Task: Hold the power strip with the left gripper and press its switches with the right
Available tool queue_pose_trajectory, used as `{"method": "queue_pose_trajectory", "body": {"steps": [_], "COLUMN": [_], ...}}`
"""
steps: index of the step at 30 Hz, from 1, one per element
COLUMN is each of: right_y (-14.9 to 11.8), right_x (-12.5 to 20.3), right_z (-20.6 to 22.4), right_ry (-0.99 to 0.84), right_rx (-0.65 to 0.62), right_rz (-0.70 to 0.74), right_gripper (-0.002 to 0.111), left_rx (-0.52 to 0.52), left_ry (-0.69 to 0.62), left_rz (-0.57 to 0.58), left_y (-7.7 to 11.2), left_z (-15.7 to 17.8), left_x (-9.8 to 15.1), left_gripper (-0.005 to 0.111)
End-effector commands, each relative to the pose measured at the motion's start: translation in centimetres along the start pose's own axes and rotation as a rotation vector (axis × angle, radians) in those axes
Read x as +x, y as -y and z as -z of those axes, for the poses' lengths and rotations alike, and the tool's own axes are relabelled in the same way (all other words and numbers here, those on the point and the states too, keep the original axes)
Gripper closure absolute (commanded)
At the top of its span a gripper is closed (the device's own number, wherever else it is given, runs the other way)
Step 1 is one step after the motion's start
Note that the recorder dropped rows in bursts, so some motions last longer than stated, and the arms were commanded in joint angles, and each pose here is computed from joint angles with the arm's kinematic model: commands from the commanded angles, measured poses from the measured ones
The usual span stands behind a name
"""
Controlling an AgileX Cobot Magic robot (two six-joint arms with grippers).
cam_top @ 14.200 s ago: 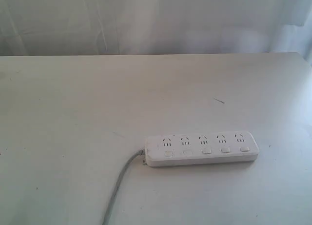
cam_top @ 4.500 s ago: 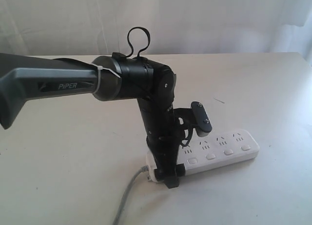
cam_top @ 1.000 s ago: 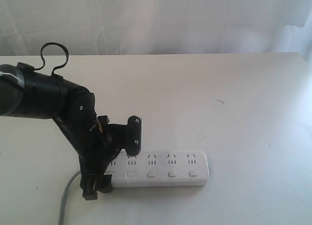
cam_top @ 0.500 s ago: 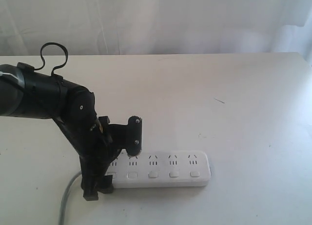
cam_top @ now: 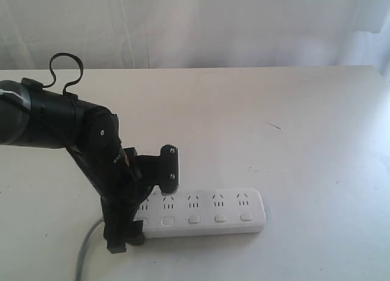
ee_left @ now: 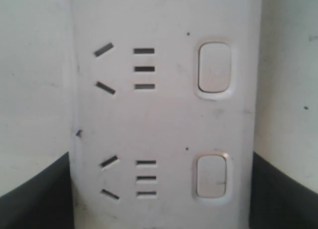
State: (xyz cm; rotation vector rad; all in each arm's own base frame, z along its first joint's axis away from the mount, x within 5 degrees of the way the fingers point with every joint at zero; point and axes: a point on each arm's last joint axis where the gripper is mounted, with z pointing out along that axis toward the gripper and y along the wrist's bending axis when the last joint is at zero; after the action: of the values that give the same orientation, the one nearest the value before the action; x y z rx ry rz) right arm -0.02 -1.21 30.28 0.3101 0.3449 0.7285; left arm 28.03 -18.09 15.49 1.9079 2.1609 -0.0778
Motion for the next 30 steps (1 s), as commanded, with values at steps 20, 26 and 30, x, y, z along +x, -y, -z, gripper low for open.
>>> {"method": "queue_pose_trajectory", "body": {"steps": [20,26,30], "right_y": [-4.7,-0.6,0.5], "right_x": [11.0,16.5,23.0], "right_z": [-15.3,-14.6,-10.8], "right_ry": [-1.4,-1.511,-1.669], "right_rx": [-0.593,-0.471,-0.459], "right_rz": [0.184,0.103,0.054], "right_gripper": [0.108,0.108,0.108], "left_rx": [0.079,0.079,0.083], "left_ry": [-0.022,-0.025,-0.027], "left_rz": [0.026,0.013,0.014], "left_y": [0.9,0.9,1.0], "left_z": [0.3,0.3,0.3], "left_x": [0.3,0.3,0.3], "left_gripper": [0.107,0.107,0.107]}}
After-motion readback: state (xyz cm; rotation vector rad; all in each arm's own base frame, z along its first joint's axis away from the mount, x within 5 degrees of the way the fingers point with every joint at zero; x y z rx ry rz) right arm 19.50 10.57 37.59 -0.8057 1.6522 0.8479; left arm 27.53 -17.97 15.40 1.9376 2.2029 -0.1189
